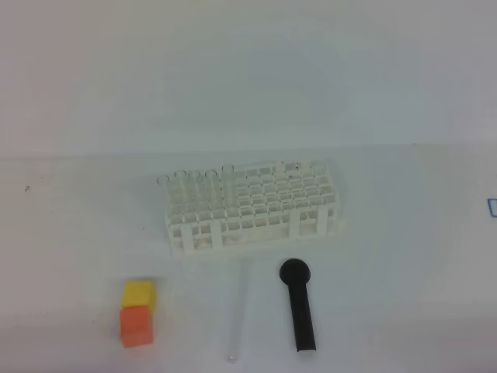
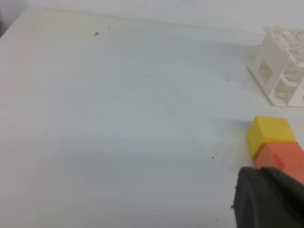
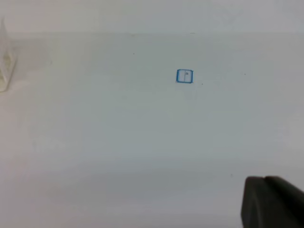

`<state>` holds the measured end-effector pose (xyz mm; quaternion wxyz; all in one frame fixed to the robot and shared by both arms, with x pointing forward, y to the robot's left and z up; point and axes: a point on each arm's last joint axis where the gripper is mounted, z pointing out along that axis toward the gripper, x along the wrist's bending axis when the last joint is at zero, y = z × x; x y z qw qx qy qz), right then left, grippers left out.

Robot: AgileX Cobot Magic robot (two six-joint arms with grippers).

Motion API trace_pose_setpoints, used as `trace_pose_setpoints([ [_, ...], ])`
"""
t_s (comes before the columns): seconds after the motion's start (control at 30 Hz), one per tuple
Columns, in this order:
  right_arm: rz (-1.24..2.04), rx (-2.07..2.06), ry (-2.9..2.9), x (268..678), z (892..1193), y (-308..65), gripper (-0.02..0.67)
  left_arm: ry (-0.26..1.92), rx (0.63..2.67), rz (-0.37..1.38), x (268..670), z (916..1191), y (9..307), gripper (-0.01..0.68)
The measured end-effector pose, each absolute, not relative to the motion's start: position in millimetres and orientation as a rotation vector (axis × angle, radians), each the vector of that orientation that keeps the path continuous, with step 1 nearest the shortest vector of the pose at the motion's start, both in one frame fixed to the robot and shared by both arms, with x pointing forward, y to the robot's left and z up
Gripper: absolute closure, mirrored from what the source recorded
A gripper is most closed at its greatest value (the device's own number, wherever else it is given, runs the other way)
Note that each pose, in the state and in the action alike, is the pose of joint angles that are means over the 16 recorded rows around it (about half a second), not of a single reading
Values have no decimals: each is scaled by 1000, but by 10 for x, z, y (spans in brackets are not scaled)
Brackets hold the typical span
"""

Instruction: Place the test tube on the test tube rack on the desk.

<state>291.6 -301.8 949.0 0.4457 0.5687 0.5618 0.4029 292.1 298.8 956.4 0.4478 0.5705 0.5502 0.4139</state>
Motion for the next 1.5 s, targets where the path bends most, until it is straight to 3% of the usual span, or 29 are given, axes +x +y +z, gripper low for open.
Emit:
trace_pose_setpoints([
  [0.67, 998, 1409, 1392, 2916, 9490, -3018, 650, 1363, 1410, 1022, 2921, 9565, 2987, 674],
  [0.93, 998, 1409, 1392, 2916, 9490, -3018, 650, 1399, 1302, 920, 2924, 9581, 2959, 674],
  [1.1, 998, 1409, 1392, 2916, 9490, -3018, 650, 1426, 1162, 808, 2930, 9619, 2932, 674],
  [1.5, 998, 1409, 1392, 2916, 9490, -3018, 650, 1412, 591, 492, 2948, 9844, 2955, 674],
])
